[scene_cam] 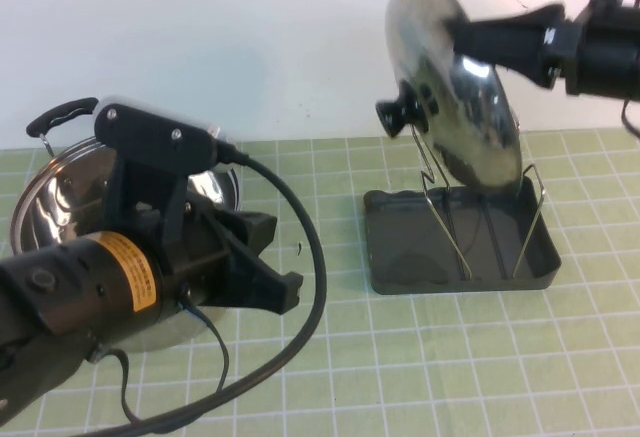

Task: Put pot lid on rack
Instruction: Place the pot lid on the pot rack

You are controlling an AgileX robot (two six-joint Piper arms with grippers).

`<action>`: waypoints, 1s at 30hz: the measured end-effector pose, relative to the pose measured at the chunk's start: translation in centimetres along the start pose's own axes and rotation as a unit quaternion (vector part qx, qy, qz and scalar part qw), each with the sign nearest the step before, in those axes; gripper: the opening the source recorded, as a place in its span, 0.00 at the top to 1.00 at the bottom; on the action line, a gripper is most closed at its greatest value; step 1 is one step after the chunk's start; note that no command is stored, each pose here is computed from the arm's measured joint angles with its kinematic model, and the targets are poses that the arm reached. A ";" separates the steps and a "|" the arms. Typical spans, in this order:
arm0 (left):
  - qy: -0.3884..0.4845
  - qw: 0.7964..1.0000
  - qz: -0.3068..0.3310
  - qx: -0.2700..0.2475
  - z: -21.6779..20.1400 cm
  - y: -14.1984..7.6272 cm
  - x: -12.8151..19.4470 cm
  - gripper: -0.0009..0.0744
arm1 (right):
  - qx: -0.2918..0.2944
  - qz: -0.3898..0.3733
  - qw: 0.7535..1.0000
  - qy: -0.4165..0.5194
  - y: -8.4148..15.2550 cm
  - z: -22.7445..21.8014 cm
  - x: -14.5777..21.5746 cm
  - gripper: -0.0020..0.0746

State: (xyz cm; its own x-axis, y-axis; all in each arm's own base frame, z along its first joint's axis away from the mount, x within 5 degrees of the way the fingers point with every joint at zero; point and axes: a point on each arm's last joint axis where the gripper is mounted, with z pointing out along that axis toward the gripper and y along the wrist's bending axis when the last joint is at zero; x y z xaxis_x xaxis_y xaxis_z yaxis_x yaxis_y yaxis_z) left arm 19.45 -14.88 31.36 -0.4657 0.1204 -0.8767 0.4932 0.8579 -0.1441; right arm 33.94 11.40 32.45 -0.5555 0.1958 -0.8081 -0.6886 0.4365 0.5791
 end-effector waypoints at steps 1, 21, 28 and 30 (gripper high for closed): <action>0.003 1.000 -0.001 0.000 0.0 0.0 0.2 0.99 | 0.002 0.005 1.000 0.003 -0.3 0.1 0.3 0.94; -0.017 1.000 -0.002 0.013 0.1 -0.2 0.1 0.99 | 0.092 0.001 0.996 0.021 -3.2 0.0 3.1 0.69; -0.019 1.000 0.013 0.011 0.1 -0.1 0.1 0.99 | 0.100 0.001 0.995 0.019 -3.4 -0.2 3.1 0.38; -0.022 0.999 0.045 0.005 0.1 0.0 0.0 0.99 | 0.100 -0.012 0.995 0.015 -3.5 -0.6 2.8 0.36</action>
State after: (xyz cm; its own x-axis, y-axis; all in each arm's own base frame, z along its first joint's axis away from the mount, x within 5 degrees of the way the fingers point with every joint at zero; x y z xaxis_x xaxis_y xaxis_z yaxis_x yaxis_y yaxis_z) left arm 19.52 -14.96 31.31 -0.3861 0.1740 -0.9059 0.5385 0.8398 -0.0682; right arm 34.55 9.91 28.19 -0.5561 0.1577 -0.8160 -0.5971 0.6072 0.5242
